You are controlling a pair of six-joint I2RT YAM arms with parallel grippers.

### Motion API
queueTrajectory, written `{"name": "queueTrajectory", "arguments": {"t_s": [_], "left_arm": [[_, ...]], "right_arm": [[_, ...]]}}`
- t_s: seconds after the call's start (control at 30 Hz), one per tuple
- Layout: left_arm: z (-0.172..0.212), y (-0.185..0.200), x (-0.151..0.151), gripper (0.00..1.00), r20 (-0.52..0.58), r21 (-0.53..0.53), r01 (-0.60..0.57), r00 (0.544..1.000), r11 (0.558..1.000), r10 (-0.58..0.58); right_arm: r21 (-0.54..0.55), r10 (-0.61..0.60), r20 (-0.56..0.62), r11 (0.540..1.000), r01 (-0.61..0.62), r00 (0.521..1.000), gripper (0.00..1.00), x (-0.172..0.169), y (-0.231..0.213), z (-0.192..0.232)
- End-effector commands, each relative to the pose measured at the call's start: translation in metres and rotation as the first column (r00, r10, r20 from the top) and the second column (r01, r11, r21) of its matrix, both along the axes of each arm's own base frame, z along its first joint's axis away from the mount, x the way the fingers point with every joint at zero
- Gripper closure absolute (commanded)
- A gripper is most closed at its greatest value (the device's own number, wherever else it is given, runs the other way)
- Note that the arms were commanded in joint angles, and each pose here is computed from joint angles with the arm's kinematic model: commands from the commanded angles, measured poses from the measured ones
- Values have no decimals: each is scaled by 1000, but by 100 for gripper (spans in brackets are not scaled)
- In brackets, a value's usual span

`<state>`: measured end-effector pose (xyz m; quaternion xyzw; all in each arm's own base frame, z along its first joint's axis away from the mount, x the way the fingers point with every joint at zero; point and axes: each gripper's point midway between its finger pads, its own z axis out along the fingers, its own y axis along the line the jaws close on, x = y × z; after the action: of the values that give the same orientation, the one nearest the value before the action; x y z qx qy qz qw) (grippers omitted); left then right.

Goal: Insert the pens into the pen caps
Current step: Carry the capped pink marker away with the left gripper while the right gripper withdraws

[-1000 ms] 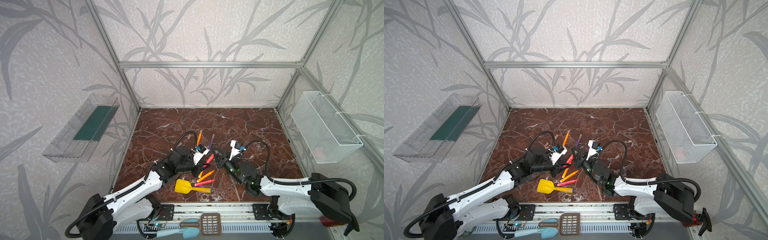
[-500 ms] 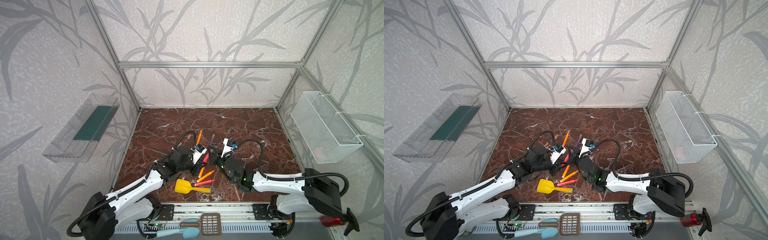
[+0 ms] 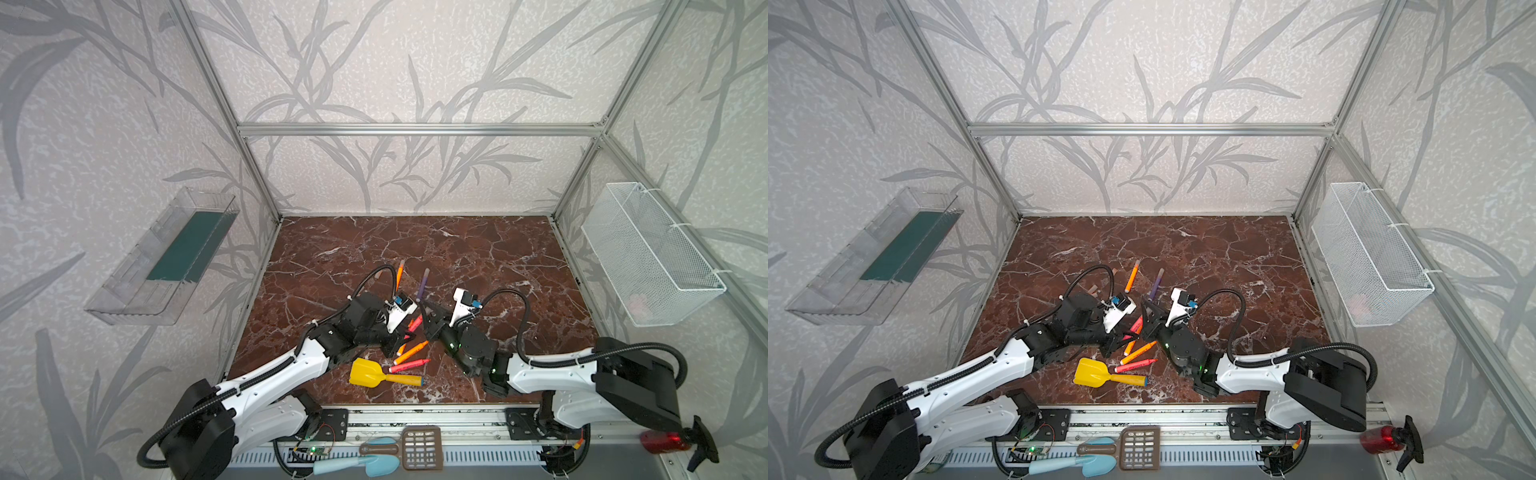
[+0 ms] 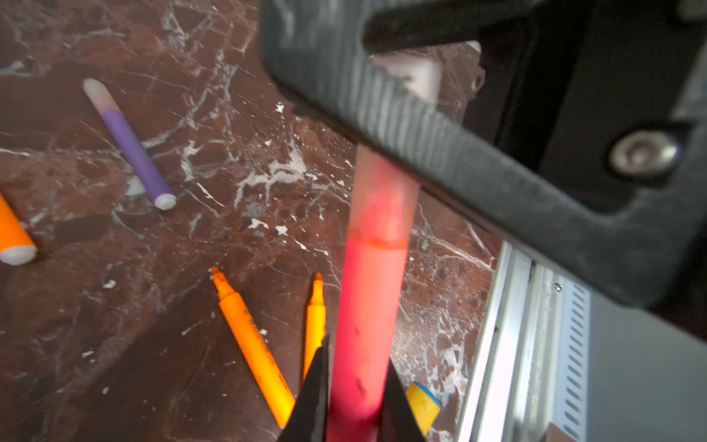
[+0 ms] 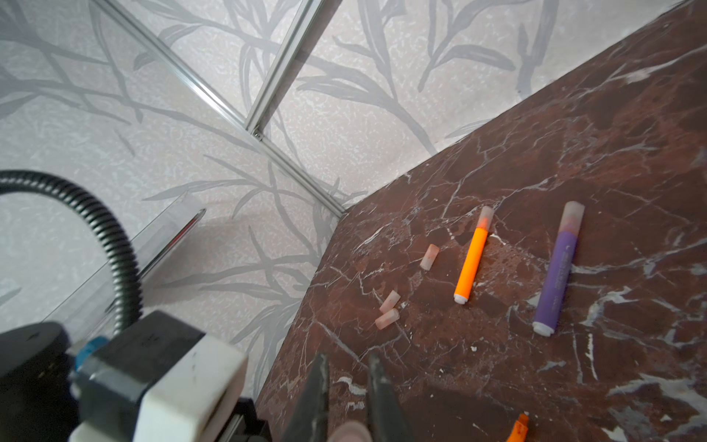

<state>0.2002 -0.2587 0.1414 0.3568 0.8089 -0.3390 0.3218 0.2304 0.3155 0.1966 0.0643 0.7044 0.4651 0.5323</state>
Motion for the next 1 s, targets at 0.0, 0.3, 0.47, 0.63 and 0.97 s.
{"name": "queueTrajectory", "arguments": {"t_s": [0.0, 0.3, 0.47, 0.63, 0.97], "left_arm": [[175, 44, 113, 100, 270, -459, -369, 809, 808, 523], [164, 51, 109, 100, 274, -435, -393, 799, 810, 535], [138, 56, 109, 100, 241, -375, -442, 802, 815, 547], [91, 57, 112, 100, 156, -308, -499, 813, 810, 561], [18, 45, 121, 100, -31, -152, -556, 829, 817, 559]], "right_arm": [[-230, 413, -23, 884, -406, 911, 100, -86, 41, -61], [-280, 229, -152, 923, -264, 962, 100, -63, 25, -69], [-348, 58, -140, 932, -104, 988, 45, -47, -21, -51], [-360, -75, -79, 932, 42, 994, 22, -32, -72, -30], [-413, -322, -42, 867, 277, 946, 9, 6, -179, -9]]}}
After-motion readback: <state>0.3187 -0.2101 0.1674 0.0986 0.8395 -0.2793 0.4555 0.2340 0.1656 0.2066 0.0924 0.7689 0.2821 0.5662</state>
